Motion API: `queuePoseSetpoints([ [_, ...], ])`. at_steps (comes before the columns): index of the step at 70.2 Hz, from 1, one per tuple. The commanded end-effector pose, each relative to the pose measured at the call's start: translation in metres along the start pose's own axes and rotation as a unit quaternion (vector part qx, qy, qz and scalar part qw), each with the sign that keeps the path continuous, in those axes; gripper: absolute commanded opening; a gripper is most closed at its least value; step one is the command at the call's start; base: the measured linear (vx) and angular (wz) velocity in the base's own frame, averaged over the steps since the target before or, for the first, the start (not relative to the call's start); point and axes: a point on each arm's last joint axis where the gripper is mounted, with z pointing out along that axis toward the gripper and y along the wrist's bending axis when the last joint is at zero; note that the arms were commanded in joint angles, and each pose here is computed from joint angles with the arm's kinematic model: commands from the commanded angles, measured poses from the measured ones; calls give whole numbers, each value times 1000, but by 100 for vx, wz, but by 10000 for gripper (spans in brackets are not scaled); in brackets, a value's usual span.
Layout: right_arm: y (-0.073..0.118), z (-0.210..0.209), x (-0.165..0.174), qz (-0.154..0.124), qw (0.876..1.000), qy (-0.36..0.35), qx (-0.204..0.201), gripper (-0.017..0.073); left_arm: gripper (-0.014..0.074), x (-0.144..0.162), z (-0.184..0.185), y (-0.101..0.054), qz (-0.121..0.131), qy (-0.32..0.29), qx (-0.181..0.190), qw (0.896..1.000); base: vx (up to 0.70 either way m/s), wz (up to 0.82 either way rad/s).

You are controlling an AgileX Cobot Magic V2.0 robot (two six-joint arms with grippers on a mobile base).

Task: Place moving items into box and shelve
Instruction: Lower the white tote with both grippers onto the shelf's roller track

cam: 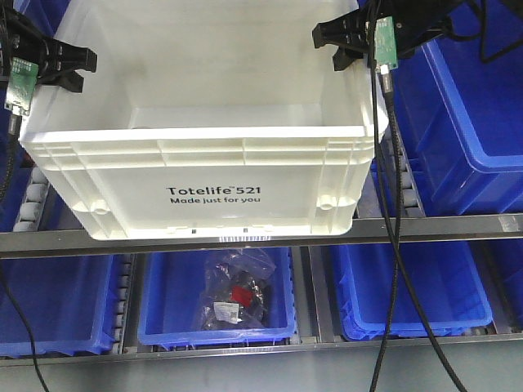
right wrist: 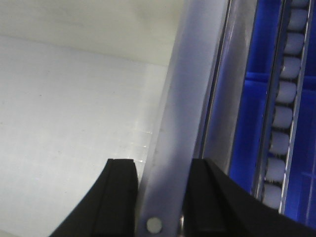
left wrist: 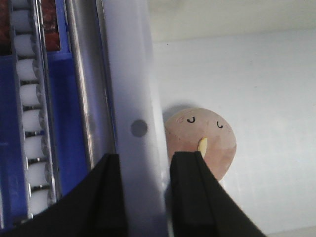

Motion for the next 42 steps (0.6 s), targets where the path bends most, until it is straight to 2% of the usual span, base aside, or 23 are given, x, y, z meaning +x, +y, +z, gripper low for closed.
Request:
queuePoseSetpoints([
  [1, 18, -45, -27, -4, 988, -145, -52, -12, -26, -26, -33, -14, 7, -127, 31, 991, 0, 0],
  [23, 17, -35, -36, -11, 982, -183, -49, -12, -26, -39, -38, -13, 6, -201, 27, 979, 0, 0],
  [35, 17, -34, -40, -9, 977, -205, -48, -12, -26, -41, -38, -13, 6, -217, 25, 976, 0, 0],
  [42, 17, -35, -42, -19, 974, -222, -45, -12, -26, -42, -29, -12, 4, -213, 25, 977, 0, 0],
])
